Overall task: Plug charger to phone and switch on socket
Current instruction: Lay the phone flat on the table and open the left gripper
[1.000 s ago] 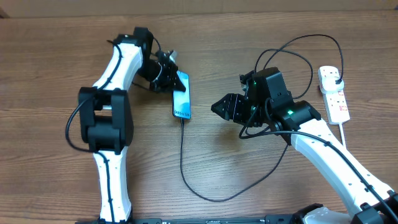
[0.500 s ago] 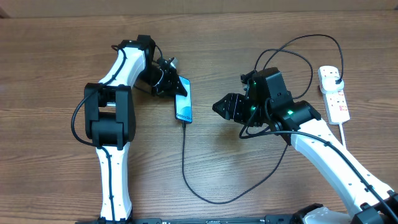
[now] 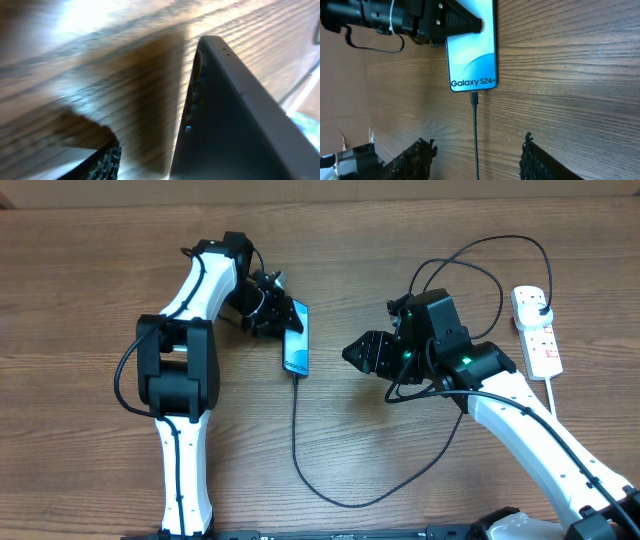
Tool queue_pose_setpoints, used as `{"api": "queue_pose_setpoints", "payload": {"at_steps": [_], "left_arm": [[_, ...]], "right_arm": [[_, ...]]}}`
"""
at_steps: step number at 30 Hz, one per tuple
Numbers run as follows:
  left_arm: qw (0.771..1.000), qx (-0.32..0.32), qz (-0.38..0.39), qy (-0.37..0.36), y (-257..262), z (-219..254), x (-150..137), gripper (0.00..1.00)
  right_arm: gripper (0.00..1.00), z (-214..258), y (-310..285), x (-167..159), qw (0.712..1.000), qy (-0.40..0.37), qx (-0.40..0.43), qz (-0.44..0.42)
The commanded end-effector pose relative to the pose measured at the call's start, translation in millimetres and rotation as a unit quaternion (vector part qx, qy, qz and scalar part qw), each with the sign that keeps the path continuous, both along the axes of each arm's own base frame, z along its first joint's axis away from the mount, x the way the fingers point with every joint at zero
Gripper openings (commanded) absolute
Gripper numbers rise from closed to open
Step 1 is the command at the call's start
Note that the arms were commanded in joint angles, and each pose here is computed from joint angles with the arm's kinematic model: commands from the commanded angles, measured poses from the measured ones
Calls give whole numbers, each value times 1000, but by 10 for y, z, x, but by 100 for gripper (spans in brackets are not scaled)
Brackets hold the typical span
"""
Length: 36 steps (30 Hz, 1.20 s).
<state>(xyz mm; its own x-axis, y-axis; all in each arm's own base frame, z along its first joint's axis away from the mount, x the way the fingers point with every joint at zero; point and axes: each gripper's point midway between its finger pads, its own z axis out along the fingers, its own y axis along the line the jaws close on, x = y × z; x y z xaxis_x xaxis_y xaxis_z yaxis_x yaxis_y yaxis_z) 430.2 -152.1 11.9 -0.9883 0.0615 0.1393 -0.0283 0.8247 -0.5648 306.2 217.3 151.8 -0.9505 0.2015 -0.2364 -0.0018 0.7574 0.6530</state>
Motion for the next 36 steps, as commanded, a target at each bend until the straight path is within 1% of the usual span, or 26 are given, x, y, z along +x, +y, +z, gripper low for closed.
{"api": "queue_pose_setpoints", "payload": {"at_steps": [1, 2, 6, 8, 12, 13, 15, 16, 17, 18, 20, 24, 28, 34, 36], "left_arm": [[992, 128, -12, 12, 446, -388, -64, 52], [992, 128, -12, 13, 446, -388, -66, 50], [991, 128, 13, 31, 430, -378, -91, 31], [993, 112, 19, 39, 362, -352, -108, 29], [997, 57, 24, 50, 178, -265, -128, 29], [997, 57, 24, 50, 178, -265, -128, 29], [997, 60, 22, 48, 187, -270, -127, 31], [997, 64, 22, 48, 200, -277, -126, 33], [996, 72, 22, 47, 231, -290, -123, 36], [996, 80, 22, 45, 266, -304, -120, 43], [994, 103, 21, 42, 354, -338, -111, 50], [988, 149, 20, 36, 525, -398, -97, 59], [980, 194, 24, 31, 674, -442, -81, 63], [962, 271, 34, 20, 933, -480, -32, 61], [959, 281, 37, 19, 968, -435, -17, 61]], "right_arm": [[58, 77, -18, 15, 1000, -16, 0, 0], [59, 75, -18, 15, 1000, -15, 0, 0], [59, 76, -18, 14, 1000, -15, 0, 0], [59, 76, -18, 14, 1000, -15, 0, 0], [59, 76, -18, 14, 1000, -15, 0, 1], [59, 75, -18, 15, 1000, -15, 0, 1], [59, 73, -19, 12, 1000, -15, 0, 1], [59, 73, -19, 12, 1000, -15, 0, 1], [59, 73, -19, 12, 1000, -15, 0, 1], [59, 73, -19, 12, 1000, -15, 0, 1], [59, 73, -19, 12, 1000, -15, 0, 1], [59, 73, -19, 12, 1000, -15, 0, 1], [59, 67, -28, 15, 1000, -15, -3, -1], [59, 24, -132, 62, 999, -16, -23, -21], [59, 22, -204, 97, 999, -14, -24, -31]]}}
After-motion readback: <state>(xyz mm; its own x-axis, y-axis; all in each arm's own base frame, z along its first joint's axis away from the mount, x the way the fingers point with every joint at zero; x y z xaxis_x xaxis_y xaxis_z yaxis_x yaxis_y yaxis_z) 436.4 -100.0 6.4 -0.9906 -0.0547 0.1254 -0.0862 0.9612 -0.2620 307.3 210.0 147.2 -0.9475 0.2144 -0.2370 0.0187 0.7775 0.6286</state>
